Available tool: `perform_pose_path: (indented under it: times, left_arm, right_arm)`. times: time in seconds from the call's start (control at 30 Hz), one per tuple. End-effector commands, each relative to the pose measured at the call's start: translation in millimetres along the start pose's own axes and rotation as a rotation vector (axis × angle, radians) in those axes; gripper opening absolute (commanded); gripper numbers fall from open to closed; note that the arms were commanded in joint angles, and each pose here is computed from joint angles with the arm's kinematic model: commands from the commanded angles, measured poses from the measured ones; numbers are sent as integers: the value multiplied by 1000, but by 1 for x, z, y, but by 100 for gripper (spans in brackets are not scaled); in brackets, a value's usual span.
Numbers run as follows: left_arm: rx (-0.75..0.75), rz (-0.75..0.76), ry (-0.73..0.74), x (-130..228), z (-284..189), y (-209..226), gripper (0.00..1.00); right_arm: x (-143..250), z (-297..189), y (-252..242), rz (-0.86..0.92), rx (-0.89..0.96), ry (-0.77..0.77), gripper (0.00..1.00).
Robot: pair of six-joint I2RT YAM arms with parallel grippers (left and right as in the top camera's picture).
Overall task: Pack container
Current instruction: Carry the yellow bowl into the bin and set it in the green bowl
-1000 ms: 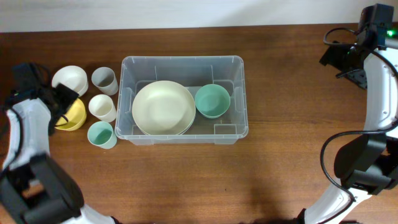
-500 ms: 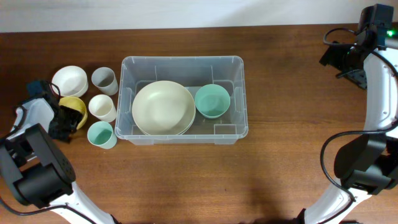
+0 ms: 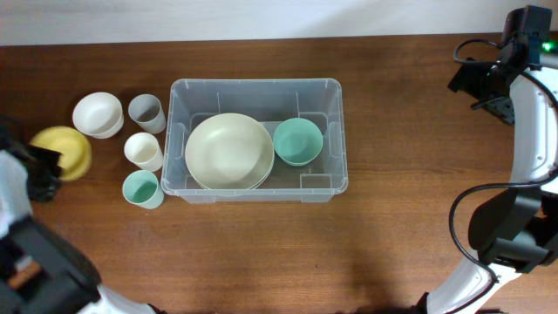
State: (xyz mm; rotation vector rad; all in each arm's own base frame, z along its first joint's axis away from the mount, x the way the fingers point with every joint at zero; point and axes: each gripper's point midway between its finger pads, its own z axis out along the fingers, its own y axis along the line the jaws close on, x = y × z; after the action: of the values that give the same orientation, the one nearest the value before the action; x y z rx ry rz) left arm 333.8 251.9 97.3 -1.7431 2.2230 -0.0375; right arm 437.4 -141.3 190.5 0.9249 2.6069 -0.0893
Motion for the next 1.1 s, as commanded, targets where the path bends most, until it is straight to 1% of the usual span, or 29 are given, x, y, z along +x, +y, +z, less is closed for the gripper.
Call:
perform_pose_path:
  times: [0.0,0.07,0.13,0.2,0.27,0.3,0.37,0.4,0.43,0.47,0.5,0.53,0.63,0.7,0.77,0.83,1.0,1.03,1.07]
  left_arm:
    - [238,127,-234,-21,-120,-40,1]
    - [435,309,-309,1,-178,-78,1]
    - [661,548,-366,50,-236,-127,1]
    - [766,697,-384,93,-261,-157,1]
    - [845,821,-357,137,-270,-183,1]
    - [890,910,-322,171,-270,-199,1]
    - [929,1008,-273,211,-264,-217,1]
    - [945,1069,-235,238,-255,-228,1]
    - [952,1116,-208,257,-247,-235,1]
    - [953,1207,-158,292,-227,-245,1]
    - [949,1245,-139,305,-218,-248,1]
    - [937,1309,-103,328,-201,-252,1]
    - [893,1390,-4,371,-165,-251,1]
    - [880,1438,27,390,-152,-249,1]
    - [867,1520,52,412,-136,-245,1]
    - [848,1545,81,425,-124,-241,1]
    - [807,1560,123,436,-97,-239,1]
    - [793,1562,136,439,-89,-238,1]
    - [761,1567,165,443,-70,-234,1]
  right_arm:
    - [0,1,-1,2,2,-1,99]
    - [0,1,-1,2,2,-1,99]
    - [0,1,-1,2,2,-1,99]
    - [0,1,-1,2,2,-1,99]
    - [0,1,-1,2,2,-1,99]
    - [0,1,-1,2,2,-1,99]
    - [0,1,-1,2,2,-1,99]
    - [0,1,-1,2,2,-1,99]
    - [0,1,-1,2,2,0,99]
    - [0,1,-1,2,2,-1,99]
    - [0,1,-1,2,2,-1,99]
    - [0,1,-1,2,2,-1,99]
    - [0,1,-1,2,2,-1,99]
    - [0,1,-1,2,2,-1,99]
    - [0,1,-1,2,2,-1,99]
    - [0,1,-1,2,2,-1,99]
    - [0,1,-1,2,2,-1,99]
    - [0,1,-1,2,2,0,99]
    - [0,1,-1,2,2,-1,99]
